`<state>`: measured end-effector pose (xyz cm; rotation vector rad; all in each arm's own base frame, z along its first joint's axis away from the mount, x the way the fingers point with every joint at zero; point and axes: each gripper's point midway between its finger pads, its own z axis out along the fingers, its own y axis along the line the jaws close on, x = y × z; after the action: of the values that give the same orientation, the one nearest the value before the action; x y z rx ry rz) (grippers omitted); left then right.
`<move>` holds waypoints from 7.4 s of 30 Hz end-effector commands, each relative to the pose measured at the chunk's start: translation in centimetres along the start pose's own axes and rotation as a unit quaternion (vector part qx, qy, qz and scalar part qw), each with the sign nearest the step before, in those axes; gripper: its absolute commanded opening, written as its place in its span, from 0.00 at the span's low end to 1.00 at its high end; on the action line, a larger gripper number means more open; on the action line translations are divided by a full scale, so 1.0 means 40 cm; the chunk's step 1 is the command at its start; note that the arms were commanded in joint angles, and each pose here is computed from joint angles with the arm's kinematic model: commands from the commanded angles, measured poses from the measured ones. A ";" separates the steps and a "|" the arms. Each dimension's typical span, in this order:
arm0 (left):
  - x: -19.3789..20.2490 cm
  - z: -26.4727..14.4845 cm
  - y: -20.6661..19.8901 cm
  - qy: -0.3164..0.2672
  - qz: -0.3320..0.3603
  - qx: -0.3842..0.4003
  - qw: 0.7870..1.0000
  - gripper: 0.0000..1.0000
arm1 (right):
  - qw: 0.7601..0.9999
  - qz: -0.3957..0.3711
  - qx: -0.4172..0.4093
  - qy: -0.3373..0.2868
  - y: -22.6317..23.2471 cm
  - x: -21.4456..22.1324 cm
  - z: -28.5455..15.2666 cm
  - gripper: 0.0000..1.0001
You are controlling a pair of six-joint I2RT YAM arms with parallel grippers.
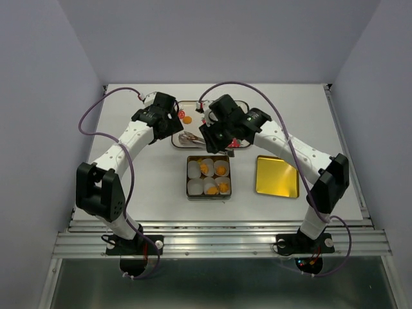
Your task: Pack the cookies
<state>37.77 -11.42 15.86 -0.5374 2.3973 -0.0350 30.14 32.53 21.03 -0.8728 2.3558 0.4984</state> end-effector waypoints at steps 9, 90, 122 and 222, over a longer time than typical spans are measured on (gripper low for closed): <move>-0.054 -0.015 -0.016 -0.032 -0.004 0.010 0.999 0.99 | 0.996 -0.046 -0.059 0.054 0.121 0.117 -0.053 0.40; -0.066 -0.028 -0.024 -0.030 -0.020 0.010 0.999 0.99 | 0.993 0.079 0.027 -0.079 -0.034 -0.124 -0.078 0.46; 0.005 -0.009 0.053 -0.020 -0.080 -0.002 0.997 0.99 | 0.993 0.061 0.051 -0.084 -0.239 -0.260 0.260 0.51; -0.080 0.038 0.053 -0.052 -0.048 -0.013 0.997 0.99 | 0.984 -0.095 -0.132 0.070 0.172 0.257 -0.134 0.38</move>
<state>40.19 -8.65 15.86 -0.6422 2.2916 -0.0390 16.84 29.48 18.37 -1.2622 2.4212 0.7025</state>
